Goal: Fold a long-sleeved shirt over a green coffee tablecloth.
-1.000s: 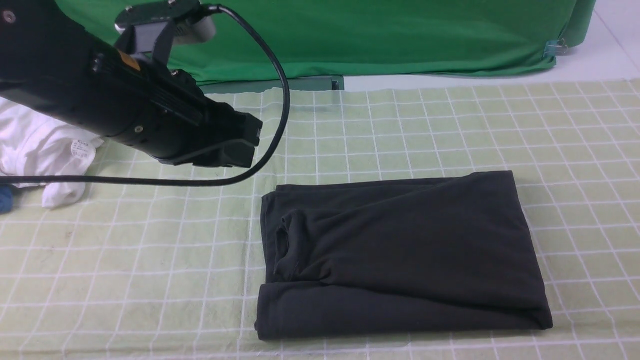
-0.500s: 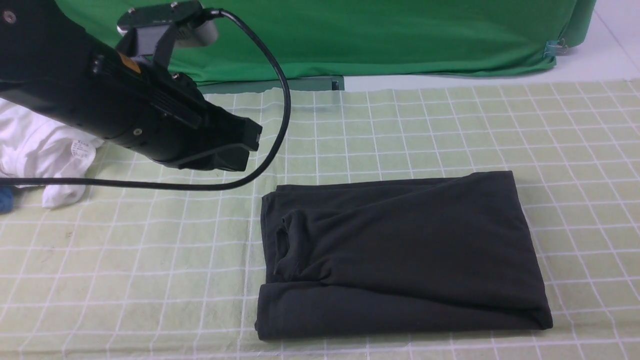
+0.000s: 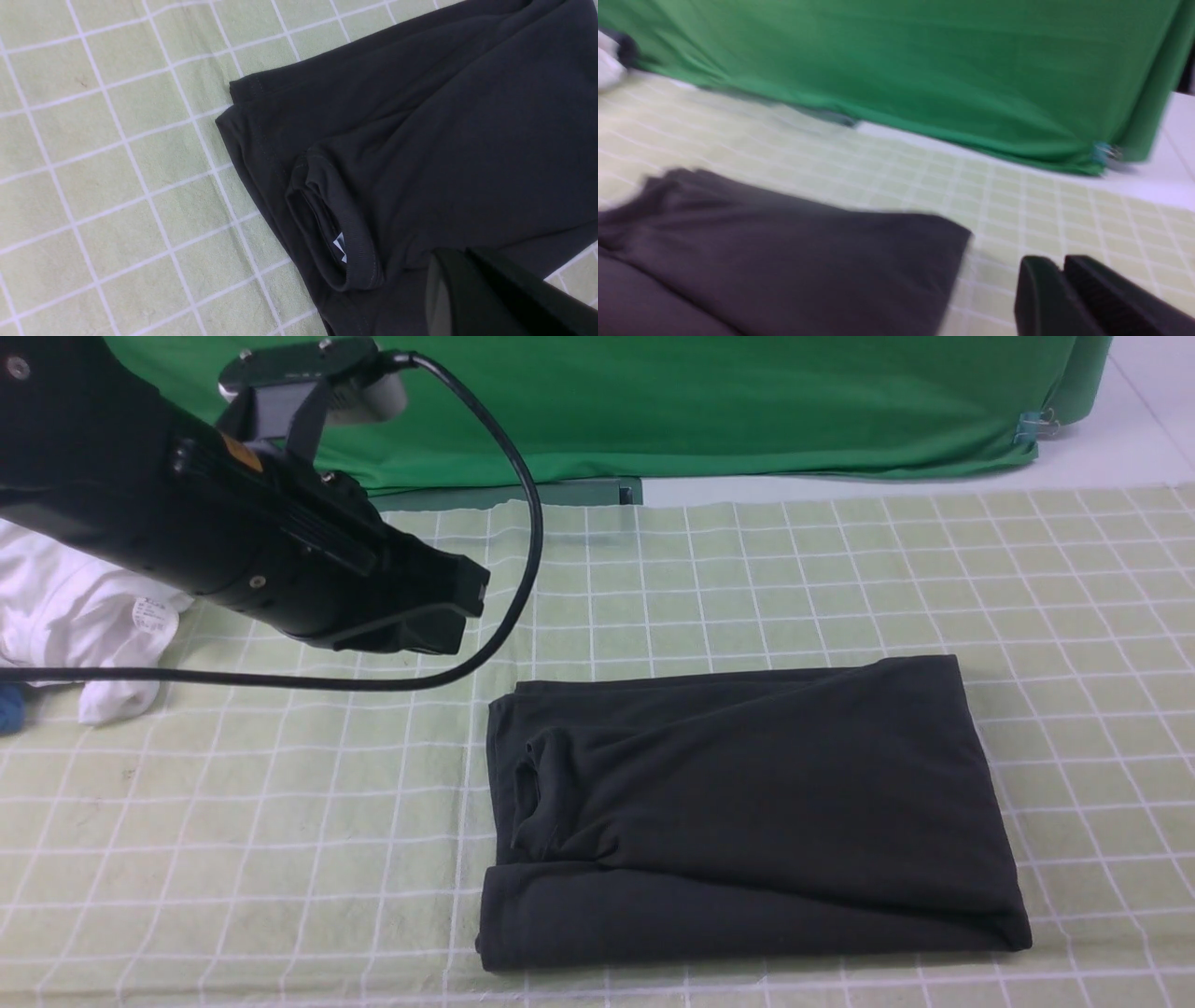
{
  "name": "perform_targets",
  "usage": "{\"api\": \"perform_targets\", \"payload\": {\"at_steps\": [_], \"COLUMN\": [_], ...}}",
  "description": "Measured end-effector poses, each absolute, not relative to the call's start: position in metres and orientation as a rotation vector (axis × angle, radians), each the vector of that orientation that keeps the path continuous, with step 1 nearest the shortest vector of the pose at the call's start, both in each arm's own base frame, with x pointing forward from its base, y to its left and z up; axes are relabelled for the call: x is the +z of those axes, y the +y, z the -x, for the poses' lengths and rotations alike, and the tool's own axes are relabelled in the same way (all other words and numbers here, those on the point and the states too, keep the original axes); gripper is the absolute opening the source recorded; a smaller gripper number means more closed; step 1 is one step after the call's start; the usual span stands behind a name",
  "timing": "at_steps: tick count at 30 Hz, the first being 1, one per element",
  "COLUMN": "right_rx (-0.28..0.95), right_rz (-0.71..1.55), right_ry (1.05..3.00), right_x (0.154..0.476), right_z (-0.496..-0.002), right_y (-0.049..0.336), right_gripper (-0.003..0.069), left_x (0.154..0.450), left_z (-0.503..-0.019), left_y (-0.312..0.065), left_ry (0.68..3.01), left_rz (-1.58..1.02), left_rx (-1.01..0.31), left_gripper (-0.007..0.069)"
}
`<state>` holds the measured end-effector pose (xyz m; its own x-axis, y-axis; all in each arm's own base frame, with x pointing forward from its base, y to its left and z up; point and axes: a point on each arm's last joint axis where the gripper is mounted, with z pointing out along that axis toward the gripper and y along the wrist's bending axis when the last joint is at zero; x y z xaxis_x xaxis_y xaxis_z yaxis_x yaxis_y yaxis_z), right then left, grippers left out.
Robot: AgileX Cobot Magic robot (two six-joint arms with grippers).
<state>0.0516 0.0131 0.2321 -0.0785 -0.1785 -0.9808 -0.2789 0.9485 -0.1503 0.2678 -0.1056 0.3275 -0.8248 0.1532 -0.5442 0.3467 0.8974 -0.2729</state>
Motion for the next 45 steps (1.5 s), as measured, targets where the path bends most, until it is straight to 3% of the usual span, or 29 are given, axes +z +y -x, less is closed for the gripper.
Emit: {"api": "perform_targets", "payload": {"at_steps": [15,26,39,45], "right_rx": [-0.160,-0.161,-0.116,-0.116], "right_rz": [0.132,0.131,0.187,0.187], "right_ry": [1.794,1.789,1.782,1.782], "right_x": [0.184,0.183,0.183,0.183], "right_z": [-0.054,-0.055,-0.055,-0.055], "right_y": [-0.003,-0.003,0.000,0.000], "right_gripper": [0.0109,0.0123,0.0157,0.0171], "left_x": [0.326,0.326,0.365,0.384], "left_z": [-0.268,-0.257,-0.219,-0.186], "left_y": [-0.105,-0.103,-0.091,-0.077], "left_ry": [2.535,2.569,2.451,2.415], "left_rz": [-0.361,-0.380,-0.413,-0.467], "left_rx": [-0.490,-0.495,-0.489,-0.408], "left_gripper": [0.0013,0.0013,0.0013,0.0013]}}
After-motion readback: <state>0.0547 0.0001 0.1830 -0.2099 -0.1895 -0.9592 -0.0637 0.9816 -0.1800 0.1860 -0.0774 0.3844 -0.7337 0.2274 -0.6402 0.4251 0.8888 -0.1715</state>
